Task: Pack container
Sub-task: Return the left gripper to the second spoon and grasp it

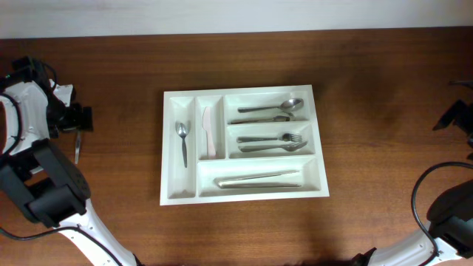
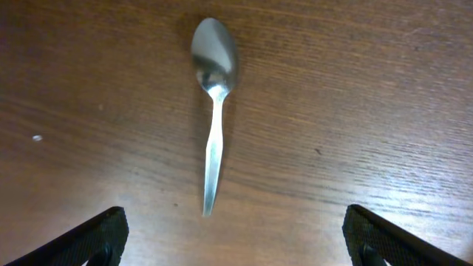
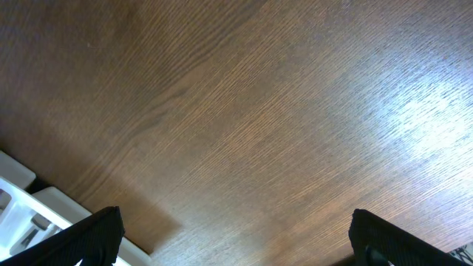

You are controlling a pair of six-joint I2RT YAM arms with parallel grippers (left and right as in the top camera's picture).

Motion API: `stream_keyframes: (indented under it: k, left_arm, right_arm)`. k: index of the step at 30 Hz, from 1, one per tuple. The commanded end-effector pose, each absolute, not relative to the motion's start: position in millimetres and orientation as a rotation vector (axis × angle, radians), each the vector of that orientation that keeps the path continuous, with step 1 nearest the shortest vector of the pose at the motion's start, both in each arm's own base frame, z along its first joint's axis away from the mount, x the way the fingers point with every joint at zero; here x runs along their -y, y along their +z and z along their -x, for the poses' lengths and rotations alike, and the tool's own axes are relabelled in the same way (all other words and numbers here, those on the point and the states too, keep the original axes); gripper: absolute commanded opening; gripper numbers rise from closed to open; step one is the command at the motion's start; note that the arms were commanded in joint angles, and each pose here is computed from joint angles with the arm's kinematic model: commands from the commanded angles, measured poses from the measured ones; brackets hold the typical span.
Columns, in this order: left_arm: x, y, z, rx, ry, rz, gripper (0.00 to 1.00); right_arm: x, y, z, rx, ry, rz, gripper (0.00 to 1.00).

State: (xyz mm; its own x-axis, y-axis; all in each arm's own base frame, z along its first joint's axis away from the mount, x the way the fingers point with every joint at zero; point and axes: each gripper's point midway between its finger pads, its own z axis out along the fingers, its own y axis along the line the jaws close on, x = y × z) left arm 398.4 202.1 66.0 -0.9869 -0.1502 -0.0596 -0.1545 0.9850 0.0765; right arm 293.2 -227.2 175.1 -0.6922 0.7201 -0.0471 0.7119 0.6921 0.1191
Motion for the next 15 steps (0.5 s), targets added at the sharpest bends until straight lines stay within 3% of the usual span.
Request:
stream_keyframes:
  k: [1, 15]
  left_arm:
    - [-199, 60, -397, -3.084, 0.099, 0.207, 0.95]
    - [-199, 44, -397, -3.074, 0.104, 0.207, 0.95]
  right_arm:
    - [225, 173, -295, -2.817, 0.151, -1.174, 0.99]
    - [225, 173, -295, -2.817, 0.151, -1.174, 0.99]
